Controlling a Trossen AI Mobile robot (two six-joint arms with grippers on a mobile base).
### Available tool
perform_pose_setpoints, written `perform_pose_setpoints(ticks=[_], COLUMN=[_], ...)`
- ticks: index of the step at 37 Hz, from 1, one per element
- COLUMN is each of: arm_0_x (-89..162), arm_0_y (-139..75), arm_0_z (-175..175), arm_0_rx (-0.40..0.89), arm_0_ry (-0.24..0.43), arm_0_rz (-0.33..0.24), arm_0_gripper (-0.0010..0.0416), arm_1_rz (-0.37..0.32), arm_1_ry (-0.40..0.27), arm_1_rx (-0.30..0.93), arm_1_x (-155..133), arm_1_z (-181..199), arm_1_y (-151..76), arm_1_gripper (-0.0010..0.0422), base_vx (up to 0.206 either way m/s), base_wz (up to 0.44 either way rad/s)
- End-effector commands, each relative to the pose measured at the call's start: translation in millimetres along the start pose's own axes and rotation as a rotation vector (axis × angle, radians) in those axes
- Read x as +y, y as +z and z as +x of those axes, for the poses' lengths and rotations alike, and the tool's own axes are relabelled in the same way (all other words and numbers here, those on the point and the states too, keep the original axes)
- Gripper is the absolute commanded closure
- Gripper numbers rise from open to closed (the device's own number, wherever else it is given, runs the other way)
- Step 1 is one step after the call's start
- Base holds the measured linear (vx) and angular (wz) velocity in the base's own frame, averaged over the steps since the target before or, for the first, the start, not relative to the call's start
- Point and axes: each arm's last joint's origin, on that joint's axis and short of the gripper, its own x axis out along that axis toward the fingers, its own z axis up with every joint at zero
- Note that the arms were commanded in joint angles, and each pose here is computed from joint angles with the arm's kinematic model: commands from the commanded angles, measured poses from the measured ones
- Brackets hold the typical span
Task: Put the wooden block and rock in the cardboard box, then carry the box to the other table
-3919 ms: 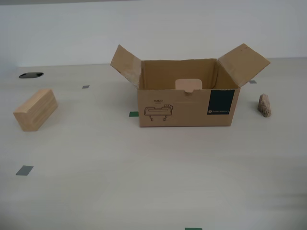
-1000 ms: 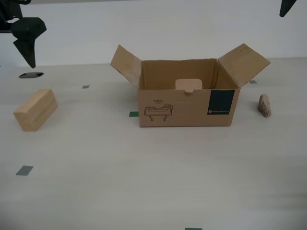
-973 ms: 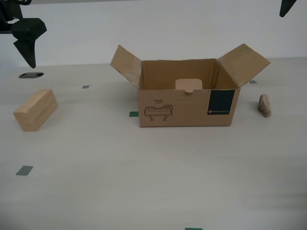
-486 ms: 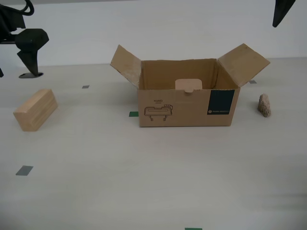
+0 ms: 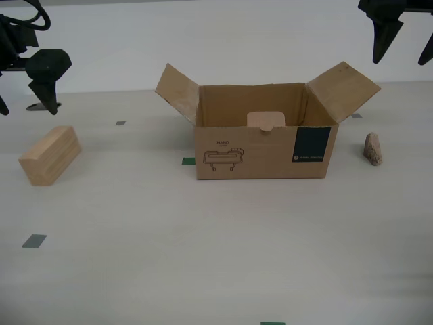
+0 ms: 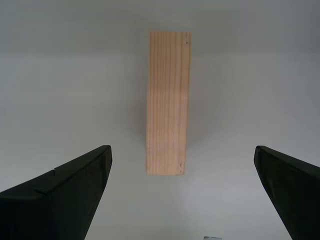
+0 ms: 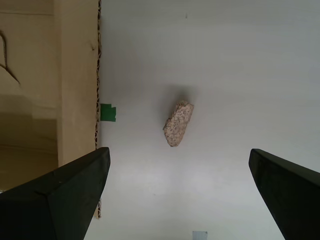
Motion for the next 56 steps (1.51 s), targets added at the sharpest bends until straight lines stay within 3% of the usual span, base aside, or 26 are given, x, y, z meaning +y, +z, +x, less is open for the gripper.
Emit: perform_pose_setpoints(ticks=[1, 17, 56], arm_0_x=[-1, -3, -7], arm_0_y=[2, -11, -35], arm_0_z=[5, 35, 81], arm_0_rx=[0.006, 0.015, -0.025], arm_0_ry=[-0.002, -0.001, -0.001], arm_0_rz=[0.002, 0.03, 0.049], arm_0_gripper=[0.0016, 0.0016, 0.0016], arm_1_rz=[0.003, 0.004, 0.027], arm_1_ry=[-0.002, -0.002, -0.005], arm_1_rx=[-0.006, -0.002, 0.182], arm_1_x=[0, 1, 0], arm_1_z=[0, 2, 97], arm_1_y=[1, 0, 6], arm_1_gripper=[0.0021, 0.0021, 0.0021], base_vx=[0.0, 0.0, 0.0], base_wz=[0.0, 0.0, 0.0])
